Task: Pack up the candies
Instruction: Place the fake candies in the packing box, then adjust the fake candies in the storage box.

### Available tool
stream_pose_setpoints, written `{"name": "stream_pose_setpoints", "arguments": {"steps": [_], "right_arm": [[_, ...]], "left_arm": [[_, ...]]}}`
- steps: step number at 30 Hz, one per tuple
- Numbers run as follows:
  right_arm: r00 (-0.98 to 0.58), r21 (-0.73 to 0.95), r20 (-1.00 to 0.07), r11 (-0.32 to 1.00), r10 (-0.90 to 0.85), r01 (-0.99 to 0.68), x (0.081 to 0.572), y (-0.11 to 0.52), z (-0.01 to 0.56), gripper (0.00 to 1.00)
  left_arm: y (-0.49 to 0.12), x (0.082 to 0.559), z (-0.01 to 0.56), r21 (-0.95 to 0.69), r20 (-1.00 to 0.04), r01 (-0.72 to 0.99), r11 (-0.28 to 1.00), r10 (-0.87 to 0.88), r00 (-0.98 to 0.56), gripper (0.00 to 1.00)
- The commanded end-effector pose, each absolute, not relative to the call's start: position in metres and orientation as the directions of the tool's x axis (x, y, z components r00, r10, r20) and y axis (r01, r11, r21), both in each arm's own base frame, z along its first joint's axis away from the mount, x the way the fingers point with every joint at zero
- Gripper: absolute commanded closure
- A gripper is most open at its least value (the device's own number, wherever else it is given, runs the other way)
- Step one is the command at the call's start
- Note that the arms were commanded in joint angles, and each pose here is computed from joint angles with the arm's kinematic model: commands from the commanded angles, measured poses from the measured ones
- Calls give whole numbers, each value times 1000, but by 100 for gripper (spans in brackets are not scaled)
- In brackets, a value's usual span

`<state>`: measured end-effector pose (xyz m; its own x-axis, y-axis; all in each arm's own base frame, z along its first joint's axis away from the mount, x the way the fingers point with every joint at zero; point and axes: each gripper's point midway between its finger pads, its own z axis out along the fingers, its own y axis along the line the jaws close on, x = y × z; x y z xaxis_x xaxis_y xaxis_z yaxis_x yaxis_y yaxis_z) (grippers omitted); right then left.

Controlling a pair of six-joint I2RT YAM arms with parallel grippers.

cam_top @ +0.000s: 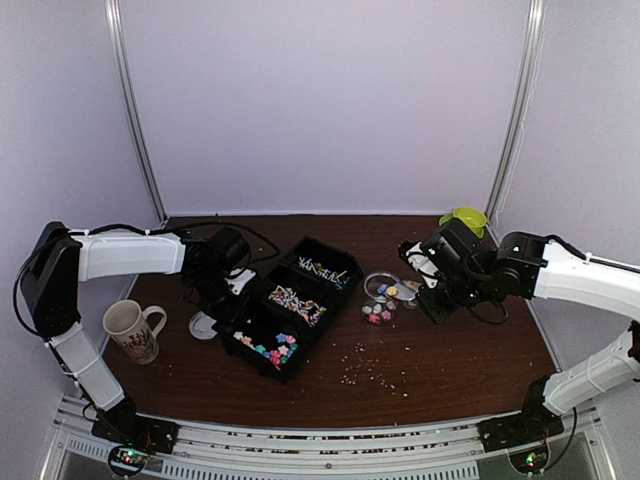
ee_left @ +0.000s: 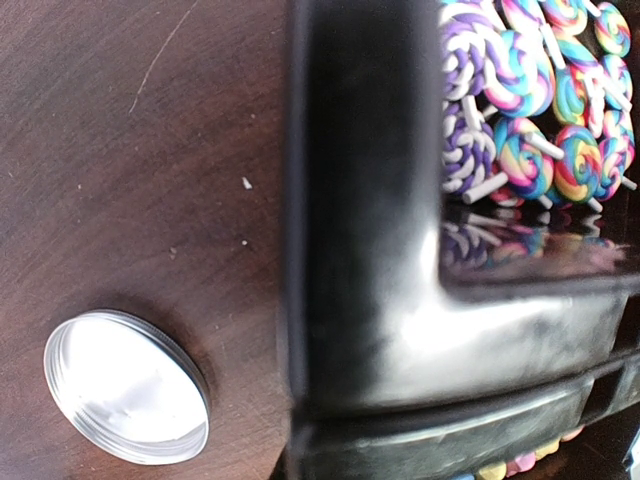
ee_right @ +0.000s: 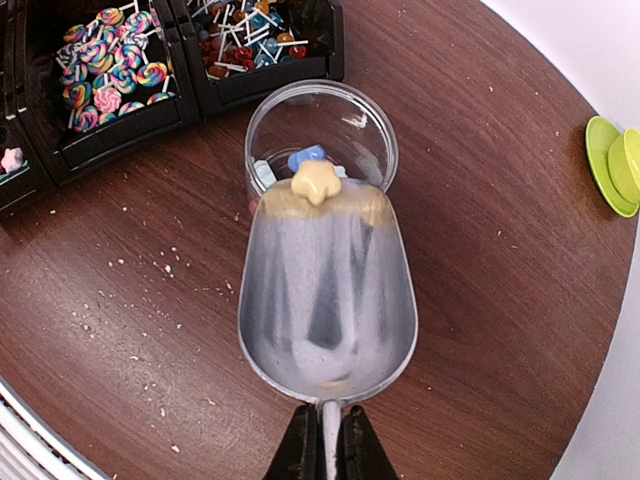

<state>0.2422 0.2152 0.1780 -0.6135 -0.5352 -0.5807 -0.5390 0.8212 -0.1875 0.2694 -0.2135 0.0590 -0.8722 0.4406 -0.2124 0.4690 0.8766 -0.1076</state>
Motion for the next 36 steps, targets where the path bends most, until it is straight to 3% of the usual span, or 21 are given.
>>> {"name": "stream_pose_setpoints", "arguments": {"steps": [1, 17, 26, 36], "right_arm": [[-620, -203, -549, 809, -561, -552, 242, 213, 184, 100], [-618, -233, -499, 781, -608, -580, 247, 218, 194, 100], [-503, -195, -626, 744, -596, -639, 243, 232, 241, 100], [-421, -76, -740, 686, -525, -723, 221, 264, 271, 100]], "left_arm": [[-248, 307, 108, -184, -422, 494, 850, 385, -820, 100], [-249, 306, 108, -188, -421, 495, 848, 386, -821, 100], [-249, 306, 107, -188, -418, 495, 848, 387, -822, 100], [-270, 299, 106, -388, -413, 502, 773, 341, -844, 100]]}}
